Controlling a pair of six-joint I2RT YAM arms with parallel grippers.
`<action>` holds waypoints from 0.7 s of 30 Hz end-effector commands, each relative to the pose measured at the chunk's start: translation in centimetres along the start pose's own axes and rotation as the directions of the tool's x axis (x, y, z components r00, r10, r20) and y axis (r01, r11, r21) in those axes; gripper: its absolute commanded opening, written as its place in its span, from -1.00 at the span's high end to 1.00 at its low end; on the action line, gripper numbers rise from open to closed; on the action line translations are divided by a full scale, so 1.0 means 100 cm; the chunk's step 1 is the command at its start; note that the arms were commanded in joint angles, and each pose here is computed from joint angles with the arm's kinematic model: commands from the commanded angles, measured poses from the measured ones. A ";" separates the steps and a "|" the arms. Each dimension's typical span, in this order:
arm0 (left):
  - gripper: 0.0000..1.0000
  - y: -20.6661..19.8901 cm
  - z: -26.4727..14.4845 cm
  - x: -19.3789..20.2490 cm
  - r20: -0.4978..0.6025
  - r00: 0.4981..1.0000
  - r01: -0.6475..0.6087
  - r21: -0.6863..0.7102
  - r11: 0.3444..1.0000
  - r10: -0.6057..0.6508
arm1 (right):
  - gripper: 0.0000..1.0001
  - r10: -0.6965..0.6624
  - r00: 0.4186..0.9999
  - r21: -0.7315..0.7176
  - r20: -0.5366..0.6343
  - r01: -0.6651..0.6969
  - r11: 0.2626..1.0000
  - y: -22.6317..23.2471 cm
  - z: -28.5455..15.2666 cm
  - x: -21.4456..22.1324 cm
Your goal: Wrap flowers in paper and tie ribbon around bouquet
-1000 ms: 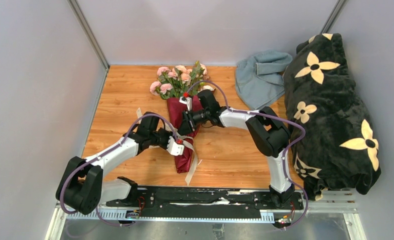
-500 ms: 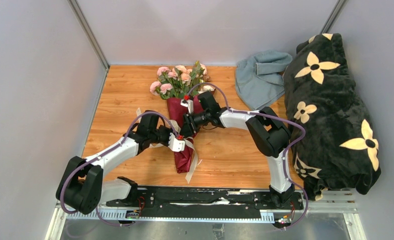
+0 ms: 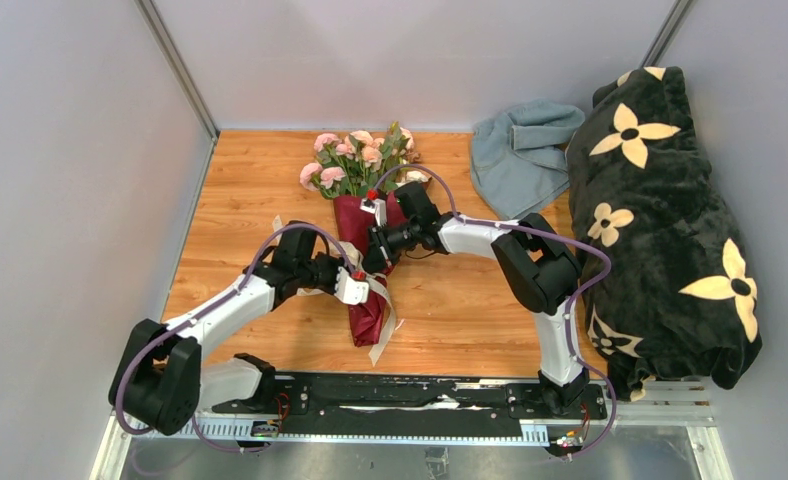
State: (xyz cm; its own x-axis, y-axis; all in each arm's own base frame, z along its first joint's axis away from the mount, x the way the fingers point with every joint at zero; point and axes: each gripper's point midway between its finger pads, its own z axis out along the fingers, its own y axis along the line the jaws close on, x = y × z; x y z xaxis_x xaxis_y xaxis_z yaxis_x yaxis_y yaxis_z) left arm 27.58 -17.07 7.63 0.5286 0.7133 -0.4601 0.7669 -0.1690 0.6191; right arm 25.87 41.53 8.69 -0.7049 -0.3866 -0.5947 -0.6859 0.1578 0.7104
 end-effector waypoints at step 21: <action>-0.43 0.061 -0.009 0.049 -0.204 0.977 -0.096 -0.125 0.987 0.069 | 1.00 -0.057 0.997 0.038 -0.042 0.058 0.998 0.009 -0.011 -0.003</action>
State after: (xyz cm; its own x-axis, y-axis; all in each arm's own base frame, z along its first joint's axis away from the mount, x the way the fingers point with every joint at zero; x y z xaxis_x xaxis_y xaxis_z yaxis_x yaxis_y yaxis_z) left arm 32.32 -14.58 9.75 0.4866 0.8073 -0.3338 0.7203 -0.1546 0.6762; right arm 25.68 40.90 8.52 -0.6833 -0.4277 -0.5917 -0.7047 0.1744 0.6877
